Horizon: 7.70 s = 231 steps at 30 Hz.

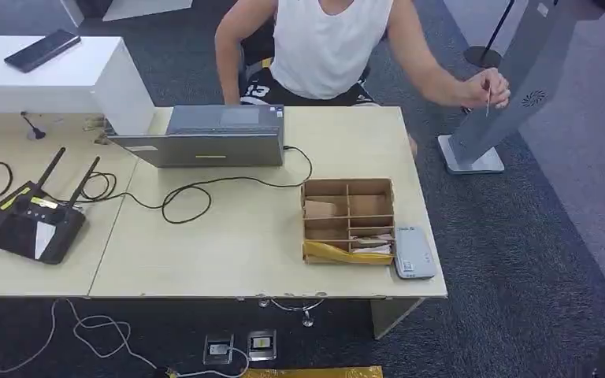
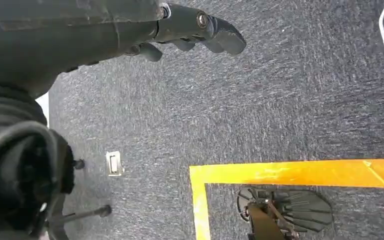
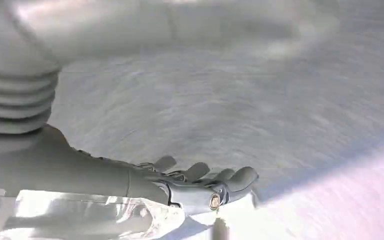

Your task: Pass the card to the sensor for recognition and then transmit it.

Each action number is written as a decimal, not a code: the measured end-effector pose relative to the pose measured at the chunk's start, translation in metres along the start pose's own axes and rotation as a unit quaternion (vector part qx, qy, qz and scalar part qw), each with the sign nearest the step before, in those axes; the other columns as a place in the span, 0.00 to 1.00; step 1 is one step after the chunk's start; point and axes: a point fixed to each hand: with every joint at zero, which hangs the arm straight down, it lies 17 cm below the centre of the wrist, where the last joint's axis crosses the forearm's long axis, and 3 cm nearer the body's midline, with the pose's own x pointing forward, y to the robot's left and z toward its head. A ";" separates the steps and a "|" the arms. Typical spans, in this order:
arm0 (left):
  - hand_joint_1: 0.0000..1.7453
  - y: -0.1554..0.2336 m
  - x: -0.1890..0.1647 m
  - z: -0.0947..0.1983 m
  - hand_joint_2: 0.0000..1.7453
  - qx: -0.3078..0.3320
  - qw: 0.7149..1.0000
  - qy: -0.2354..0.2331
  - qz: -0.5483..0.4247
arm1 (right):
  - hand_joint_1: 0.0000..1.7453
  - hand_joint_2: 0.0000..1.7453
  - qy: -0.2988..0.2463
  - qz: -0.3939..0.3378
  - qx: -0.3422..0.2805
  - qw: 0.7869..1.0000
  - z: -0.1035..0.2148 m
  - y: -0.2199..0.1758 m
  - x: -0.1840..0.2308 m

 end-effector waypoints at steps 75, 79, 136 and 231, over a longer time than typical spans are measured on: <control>0.00 0.000 0.014 0.002 0.00 0.010 0.999 -0.048 0.007 | 1.00 1.00 -0.802 0.264 -0.005 0.535 0.440 0.204 0.529; 0.00 0.001 0.014 0.001 0.00 0.010 0.999 -0.048 0.007 | 1.00 1.00 -0.800 0.268 -0.002 0.536 0.437 0.206 0.527; 0.00 0.006 0.008 -0.001 0.00 0.007 0.999 -0.037 0.013 | 1.00 1.00 -0.607 0.376 0.295 0.635 0.303 0.276 0.277; 0.00 -0.002 0.040 0.002 0.00 0.005 0.997 -0.071 -0.031 | 0.00 1.00 -0.736 0.332 0.131 0.576 0.463 0.273 0.527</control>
